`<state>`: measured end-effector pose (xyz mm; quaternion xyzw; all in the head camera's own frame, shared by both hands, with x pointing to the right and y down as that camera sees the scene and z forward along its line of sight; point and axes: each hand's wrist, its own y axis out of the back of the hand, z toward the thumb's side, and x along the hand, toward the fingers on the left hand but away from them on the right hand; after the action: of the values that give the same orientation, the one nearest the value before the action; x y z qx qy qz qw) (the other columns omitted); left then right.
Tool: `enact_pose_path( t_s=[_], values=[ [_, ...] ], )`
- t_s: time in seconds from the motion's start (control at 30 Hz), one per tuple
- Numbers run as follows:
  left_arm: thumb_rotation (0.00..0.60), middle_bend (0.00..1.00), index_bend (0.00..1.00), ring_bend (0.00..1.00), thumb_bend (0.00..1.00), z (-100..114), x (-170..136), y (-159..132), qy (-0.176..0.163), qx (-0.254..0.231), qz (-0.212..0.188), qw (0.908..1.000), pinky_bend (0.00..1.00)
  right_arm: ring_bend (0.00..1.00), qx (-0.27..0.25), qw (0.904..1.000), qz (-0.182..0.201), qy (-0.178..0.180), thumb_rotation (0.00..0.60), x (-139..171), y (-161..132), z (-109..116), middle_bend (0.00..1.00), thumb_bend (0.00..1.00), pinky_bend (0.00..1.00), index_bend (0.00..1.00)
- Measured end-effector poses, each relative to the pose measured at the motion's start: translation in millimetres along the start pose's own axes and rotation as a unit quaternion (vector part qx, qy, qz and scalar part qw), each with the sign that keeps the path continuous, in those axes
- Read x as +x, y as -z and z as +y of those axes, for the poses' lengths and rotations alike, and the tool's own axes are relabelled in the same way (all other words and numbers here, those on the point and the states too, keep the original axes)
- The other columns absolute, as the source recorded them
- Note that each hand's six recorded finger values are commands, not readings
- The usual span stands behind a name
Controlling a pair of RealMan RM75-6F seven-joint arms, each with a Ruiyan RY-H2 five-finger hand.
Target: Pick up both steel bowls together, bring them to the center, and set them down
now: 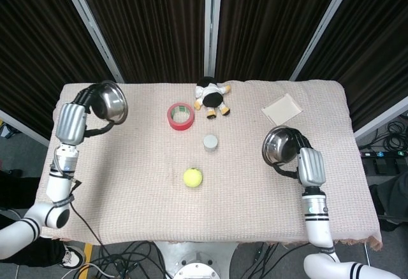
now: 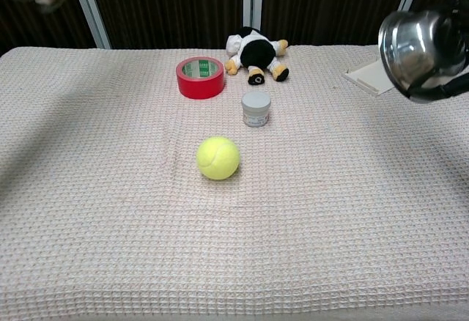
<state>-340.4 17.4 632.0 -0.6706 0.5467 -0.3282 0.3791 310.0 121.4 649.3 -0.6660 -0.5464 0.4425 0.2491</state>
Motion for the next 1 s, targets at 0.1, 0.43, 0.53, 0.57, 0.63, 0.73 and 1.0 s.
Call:
enact_pose_path(
  t_s=[0.1, 0.43, 0.53, 0.57, 0.63, 0.73, 1.0],
  values=[
    [0.600, 0.43, 0.42, 0.41, 0.26, 6.5, -11.2, -14.0, -0.035, -0.125, 0.014, 0.9914, 0.58, 0.33, -0.100, 0.9942, 0.029, 0.024, 0.600, -1.1, -11.3, 0.0, 0.40, 0.15, 0.43, 0.46],
    [0.600, 0.43, 0.43, 0.41, 0.26, -75.4, -48.8, -80.3, 0.145, -0.536, 0.116, 0.8232, 0.58, 0.33, -0.419, 0.9033, 0.075, -0.050, 0.600, -15.4, -75.2, -47.7, 0.41, 0.15, 0.44, 0.46],
    [0.600, 0.43, 0.43, 0.41, 0.26, -91.6, -58.2, -110.7, 0.188, -0.579, 0.118, 0.7841, 0.59, 0.33, -0.449, 0.8843, 0.089, -0.094, 0.600, -22.0, -105.3, -66.9, 0.41, 0.15, 0.44, 0.46],
    [0.600, 0.44, 0.43, 0.41, 0.26, -94.8, -59.9, -119.6, 0.198, -0.585, 0.115, 0.7781, 0.59, 0.33, -0.454, 0.8798, 0.093, -0.105, 0.600, -23.6, -112.8, -71.1, 0.41, 0.15, 0.44, 0.46],
    [0.600, 0.44, 0.43, 0.41, 0.26, -102.9, -61.1, -137.8, 0.220, -0.588, 0.104, 0.7711, 0.59, 0.33, -0.466, 0.8703, 0.096, -0.126, 0.600, -26.7, -126.6, -79.5, 0.41, 0.15, 0.44, 0.46],
    [0.600, 0.44, 0.43, 0.41, 0.27, -109.7, -57.5, -155.2, 0.240, -0.586, 0.090, 0.7685, 0.59, 0.33, -0.482, 0.8566, 0.096, -0.156, 0.600, -29.5, -143.5, -91.0, 0.41, 0.15, 0.44, 0.46],
    [0.600, 0.44, 0.43, 0.41, 0.28, -118.0, -45.9, -173.5, 0.256, -0.575, 0.075, 0.7735, 0.60, 0.33, -0.513, 0.8259, 0.100, -0.212, 0.600, -27.9, -183.7, -114.3, 0.41, 0.17, 0.44, 0.46]
  ],
)
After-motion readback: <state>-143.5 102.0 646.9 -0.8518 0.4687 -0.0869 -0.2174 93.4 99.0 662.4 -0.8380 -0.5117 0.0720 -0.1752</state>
